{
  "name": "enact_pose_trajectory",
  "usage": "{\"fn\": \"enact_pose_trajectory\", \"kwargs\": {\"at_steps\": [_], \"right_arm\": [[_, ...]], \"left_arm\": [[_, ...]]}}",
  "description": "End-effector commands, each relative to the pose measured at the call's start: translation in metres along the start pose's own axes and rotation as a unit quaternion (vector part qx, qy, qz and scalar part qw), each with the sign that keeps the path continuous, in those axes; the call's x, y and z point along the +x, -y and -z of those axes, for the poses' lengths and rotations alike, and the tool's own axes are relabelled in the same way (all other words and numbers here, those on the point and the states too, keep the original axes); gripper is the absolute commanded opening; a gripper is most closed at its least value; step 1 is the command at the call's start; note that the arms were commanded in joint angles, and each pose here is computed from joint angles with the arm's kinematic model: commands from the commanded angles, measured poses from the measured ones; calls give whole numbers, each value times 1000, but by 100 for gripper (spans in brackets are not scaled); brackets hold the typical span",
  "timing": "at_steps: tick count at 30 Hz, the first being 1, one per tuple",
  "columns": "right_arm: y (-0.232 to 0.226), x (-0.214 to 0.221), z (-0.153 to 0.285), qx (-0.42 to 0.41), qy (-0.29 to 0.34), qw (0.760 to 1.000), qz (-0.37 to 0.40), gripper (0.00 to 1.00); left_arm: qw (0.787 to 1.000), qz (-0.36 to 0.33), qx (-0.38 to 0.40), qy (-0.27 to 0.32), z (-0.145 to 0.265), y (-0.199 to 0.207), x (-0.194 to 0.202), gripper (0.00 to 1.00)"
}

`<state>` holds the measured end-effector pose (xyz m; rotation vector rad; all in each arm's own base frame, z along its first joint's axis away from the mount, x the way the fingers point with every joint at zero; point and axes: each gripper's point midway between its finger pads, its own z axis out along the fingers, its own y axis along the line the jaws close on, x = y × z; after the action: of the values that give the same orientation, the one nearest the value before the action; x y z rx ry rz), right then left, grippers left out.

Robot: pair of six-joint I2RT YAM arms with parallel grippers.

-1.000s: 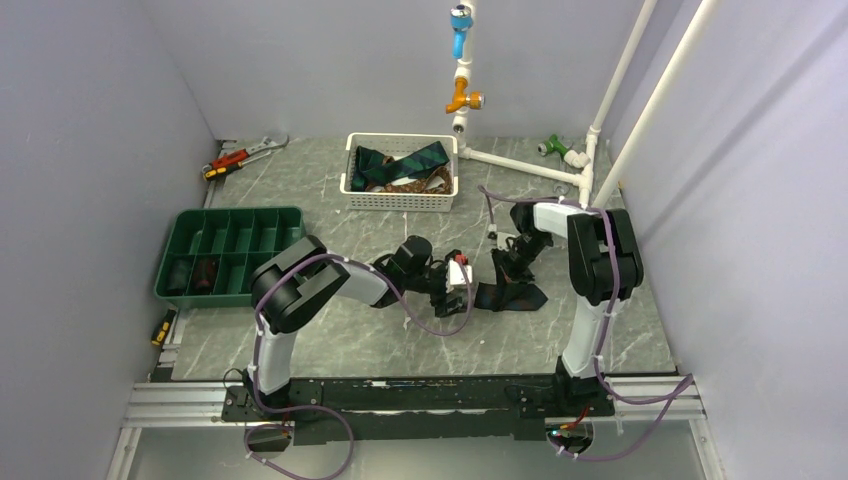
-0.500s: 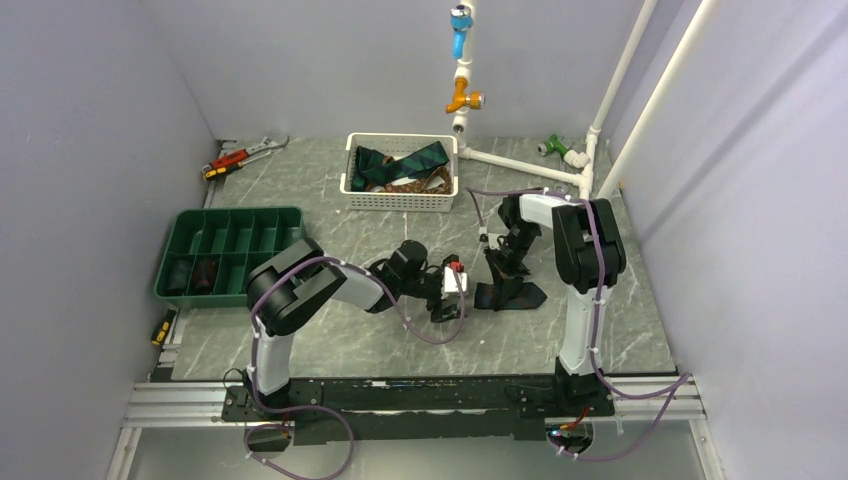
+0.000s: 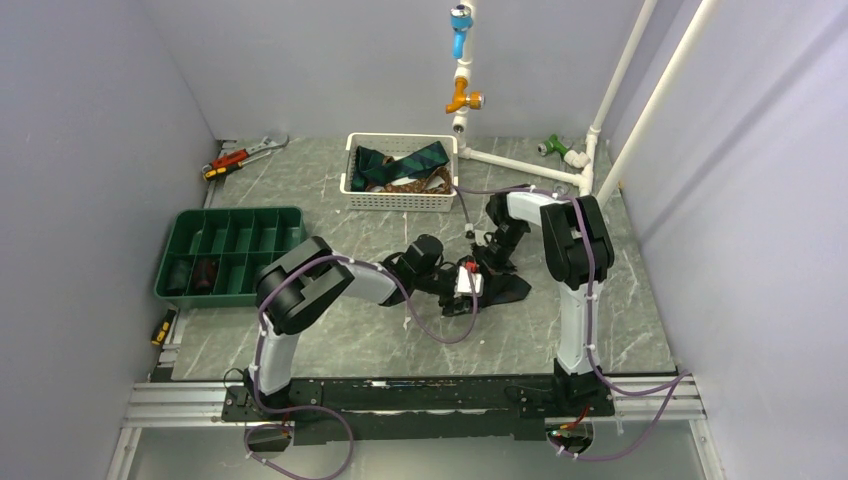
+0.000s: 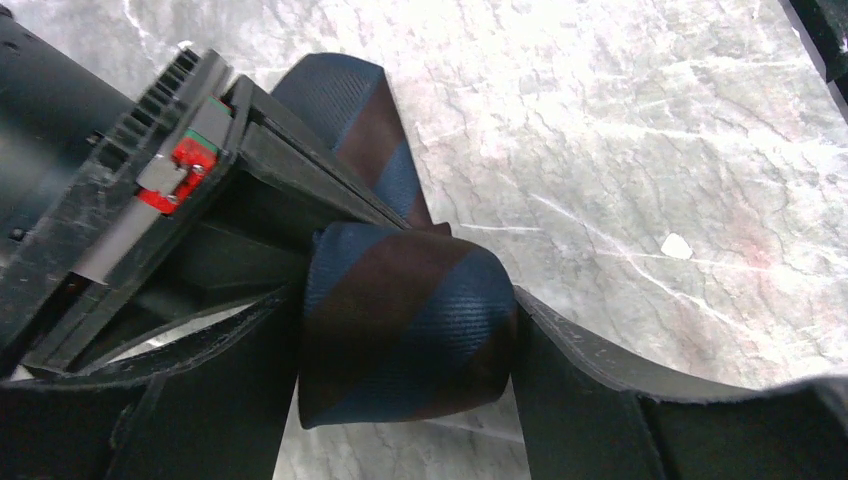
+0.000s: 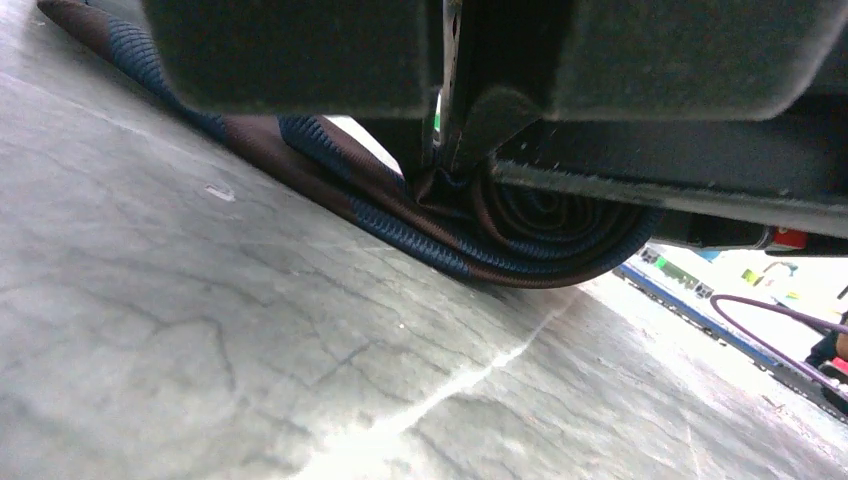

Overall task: Roll the ties
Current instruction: Roll the tie at the center of the board.

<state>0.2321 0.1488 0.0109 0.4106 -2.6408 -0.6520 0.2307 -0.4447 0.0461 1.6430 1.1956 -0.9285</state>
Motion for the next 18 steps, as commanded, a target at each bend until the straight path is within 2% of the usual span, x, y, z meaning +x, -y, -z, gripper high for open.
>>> {"fn": "enact_pose_trajectory", "kwargs": {"at_steps": [1,4,9,13,18], "right_arm": [[8,-48,-25,-2,62,998,23,0],[2,-46,-27,-22,59,998,17,0],[-16,-38,-16,-71,64,995,35,0],[-34,-28,15,-125,96,985,67,14],[-51,-27,52,-188,147,969,70,29]], "left_arm": [[1000,-1,26,0,-8,7,-2,75],[999,15,33,-22,-9,12,9,72],[995,77,1,-56,7,12,35,40],[991,118,-2,-58,29,14,54,24],[992,112,37,-38,36,27,56,17]]}}
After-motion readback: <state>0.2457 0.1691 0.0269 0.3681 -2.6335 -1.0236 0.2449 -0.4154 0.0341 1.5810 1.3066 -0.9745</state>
